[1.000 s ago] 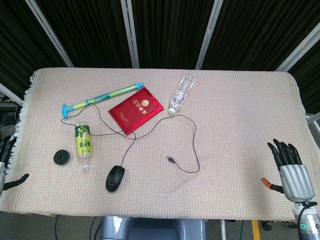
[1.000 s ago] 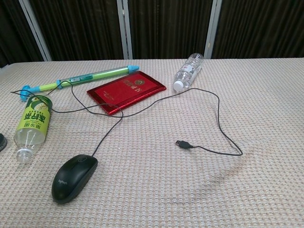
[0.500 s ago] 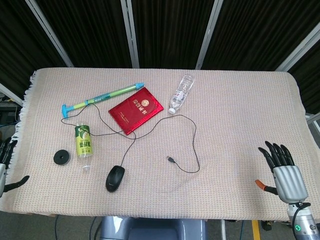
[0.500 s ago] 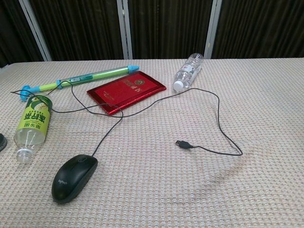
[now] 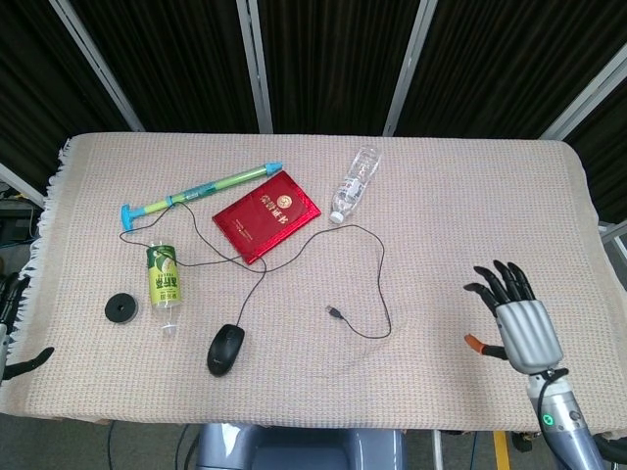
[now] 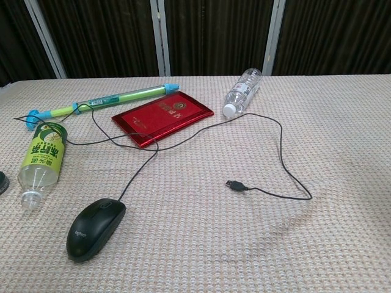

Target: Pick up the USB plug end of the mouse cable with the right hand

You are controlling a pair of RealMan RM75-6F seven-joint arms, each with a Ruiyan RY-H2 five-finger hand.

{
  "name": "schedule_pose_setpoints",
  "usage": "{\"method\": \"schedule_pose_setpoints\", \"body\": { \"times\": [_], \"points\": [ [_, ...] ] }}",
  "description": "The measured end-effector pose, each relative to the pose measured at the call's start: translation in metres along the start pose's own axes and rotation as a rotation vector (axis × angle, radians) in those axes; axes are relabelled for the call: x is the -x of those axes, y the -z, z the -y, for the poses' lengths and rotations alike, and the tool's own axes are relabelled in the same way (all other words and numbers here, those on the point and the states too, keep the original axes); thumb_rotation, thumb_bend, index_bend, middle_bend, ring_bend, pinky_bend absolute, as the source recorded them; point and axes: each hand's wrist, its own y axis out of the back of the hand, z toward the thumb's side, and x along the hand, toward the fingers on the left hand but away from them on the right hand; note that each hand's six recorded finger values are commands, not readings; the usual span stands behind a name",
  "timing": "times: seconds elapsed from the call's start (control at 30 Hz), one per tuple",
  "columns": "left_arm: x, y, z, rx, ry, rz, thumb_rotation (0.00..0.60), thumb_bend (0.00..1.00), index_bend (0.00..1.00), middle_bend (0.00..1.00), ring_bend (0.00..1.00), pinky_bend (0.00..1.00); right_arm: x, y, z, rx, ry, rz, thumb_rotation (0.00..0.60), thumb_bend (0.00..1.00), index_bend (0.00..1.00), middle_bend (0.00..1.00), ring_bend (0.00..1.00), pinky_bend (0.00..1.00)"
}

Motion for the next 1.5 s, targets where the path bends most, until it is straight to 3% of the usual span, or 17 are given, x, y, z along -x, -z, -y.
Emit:
{"method": "schedule_pose_setpoints", "body": {
  "times": [0.37,0.87,1.07,1.5],
  "points": [
    [0.000,-0.003,0.003,0.023,0.024,0.013,0.600,0.12,0.02,0.00,0.00,0.00,0.072,-0.073,0.019,0.043,-0.081,0.013,0.600,0.10,0.37,0.16,0.01,0.06],
    [-0.003,-0.004,0.008,0.069,0.073,0.014,0.600,0.12,0.04,0.00,0.00,0.00,0.090,-0.190,0.078,0.141,-0.227,-0.022,0.600,0.16,0.41,0.17,0.01,0.07],
    [-0.004,-0.005,0.008,0.083,0.080,0.016,0.600,0.12,0.05,0.00,0.00,0.00,0.096,-0.209,0.107,0.138,-0.264,-0.003,0.600,0.16,0.34,0.14,0.00,0.06],
    [-0.003,-0.003,0.009,0.111,0.101,0.003,0.600,0.12,0.08,0.00,0.00,0.00,0.115,-0.216,0.158,0.131,-0.322,0.068,0.600,0.20,0.44,0.16,0.00,0.06]
  ]
}}
